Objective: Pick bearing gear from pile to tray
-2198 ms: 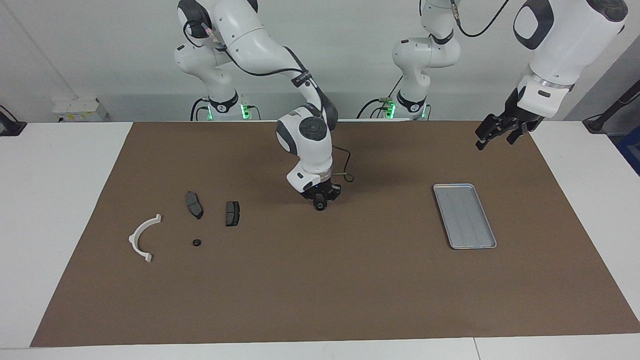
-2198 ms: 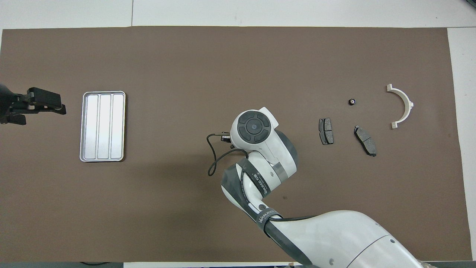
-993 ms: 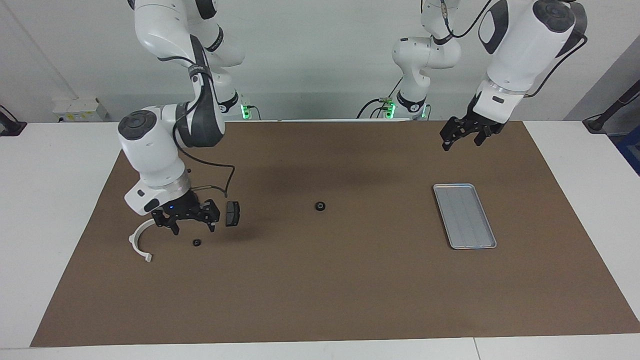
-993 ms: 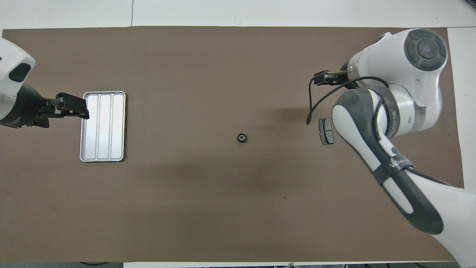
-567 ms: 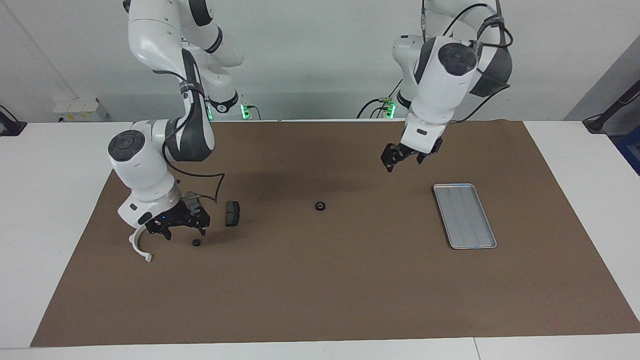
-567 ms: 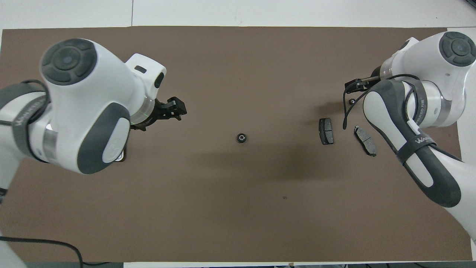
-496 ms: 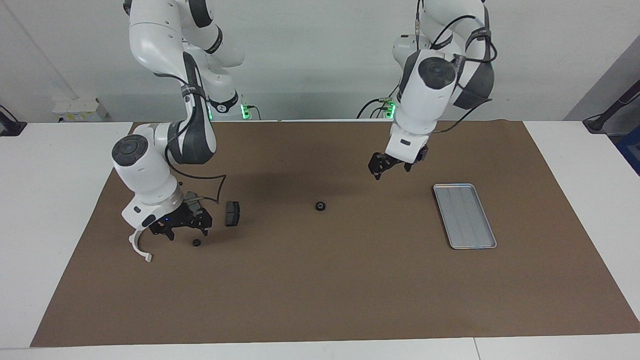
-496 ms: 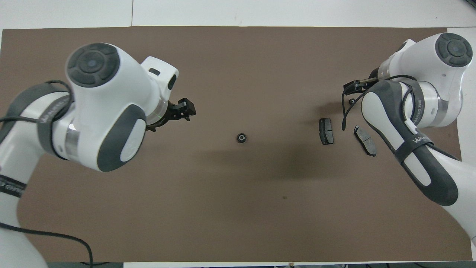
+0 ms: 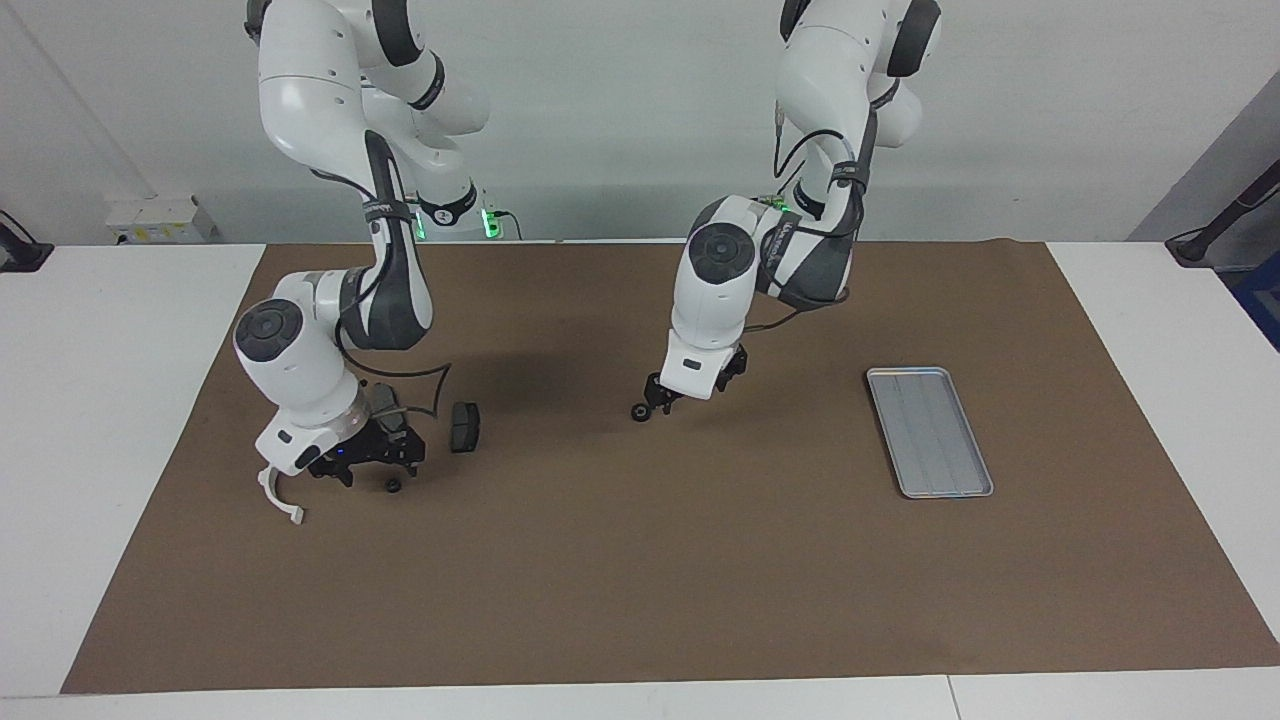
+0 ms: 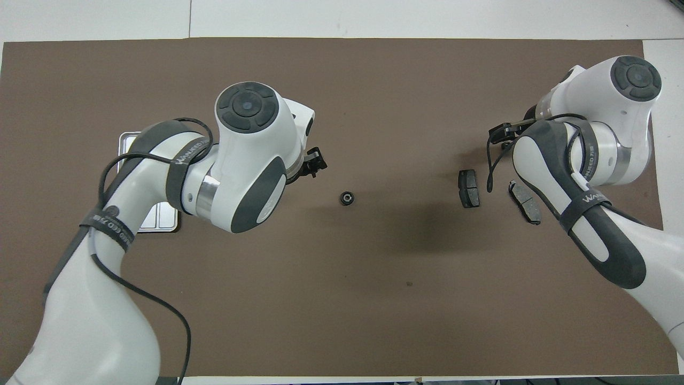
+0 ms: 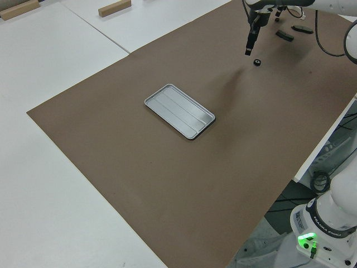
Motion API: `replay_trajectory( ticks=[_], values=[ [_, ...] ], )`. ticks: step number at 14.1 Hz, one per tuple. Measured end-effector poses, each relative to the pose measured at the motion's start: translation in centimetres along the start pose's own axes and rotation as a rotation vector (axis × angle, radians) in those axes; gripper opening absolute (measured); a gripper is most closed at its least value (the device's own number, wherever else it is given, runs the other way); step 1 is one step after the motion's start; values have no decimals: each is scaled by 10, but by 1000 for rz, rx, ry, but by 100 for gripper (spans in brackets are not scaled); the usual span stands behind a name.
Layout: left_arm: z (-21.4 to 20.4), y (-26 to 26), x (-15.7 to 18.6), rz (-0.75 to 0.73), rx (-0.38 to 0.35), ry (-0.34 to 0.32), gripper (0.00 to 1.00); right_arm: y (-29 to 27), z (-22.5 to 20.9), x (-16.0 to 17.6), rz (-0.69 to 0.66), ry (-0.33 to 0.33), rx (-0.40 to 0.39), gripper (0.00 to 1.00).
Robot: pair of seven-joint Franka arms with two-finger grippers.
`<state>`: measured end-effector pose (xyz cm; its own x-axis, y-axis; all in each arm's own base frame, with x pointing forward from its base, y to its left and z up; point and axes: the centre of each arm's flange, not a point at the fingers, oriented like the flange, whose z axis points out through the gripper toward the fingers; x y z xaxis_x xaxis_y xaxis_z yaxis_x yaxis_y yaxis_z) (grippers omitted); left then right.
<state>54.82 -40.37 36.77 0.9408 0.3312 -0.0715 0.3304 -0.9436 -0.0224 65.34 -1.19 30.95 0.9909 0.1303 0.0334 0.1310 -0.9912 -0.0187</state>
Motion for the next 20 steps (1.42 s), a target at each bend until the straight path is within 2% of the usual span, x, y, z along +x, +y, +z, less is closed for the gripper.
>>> replay_trajectory(
  ticks=[3, 7, 8, 12, 15, 20],
  values=[
    [6, 19, -21, -45, -28, 21, 100, 2, 2, -1, -1, -3, 1, 100],
    [29, 29, -47, -59, -24, 22, 100, 2, 3, -1, -1, -6, 1, 100],
    [34, 30, -52, -63, -25, 23, 100, 1, 4, -1, -3, -7, 2, 92],
    [53, 35, -69, -83, -22, 23, 100, -6, 16, 1, -13, 2, 4, 90],
    [74, 39, -70, -96, -15, 23, 100, -6, 19, 1, -13, 0, 4, 90],
    [75, 38, -63, -107, -31, 37, 100, -5, 19, 1, -11, 1, 3, 90]
  ],
)
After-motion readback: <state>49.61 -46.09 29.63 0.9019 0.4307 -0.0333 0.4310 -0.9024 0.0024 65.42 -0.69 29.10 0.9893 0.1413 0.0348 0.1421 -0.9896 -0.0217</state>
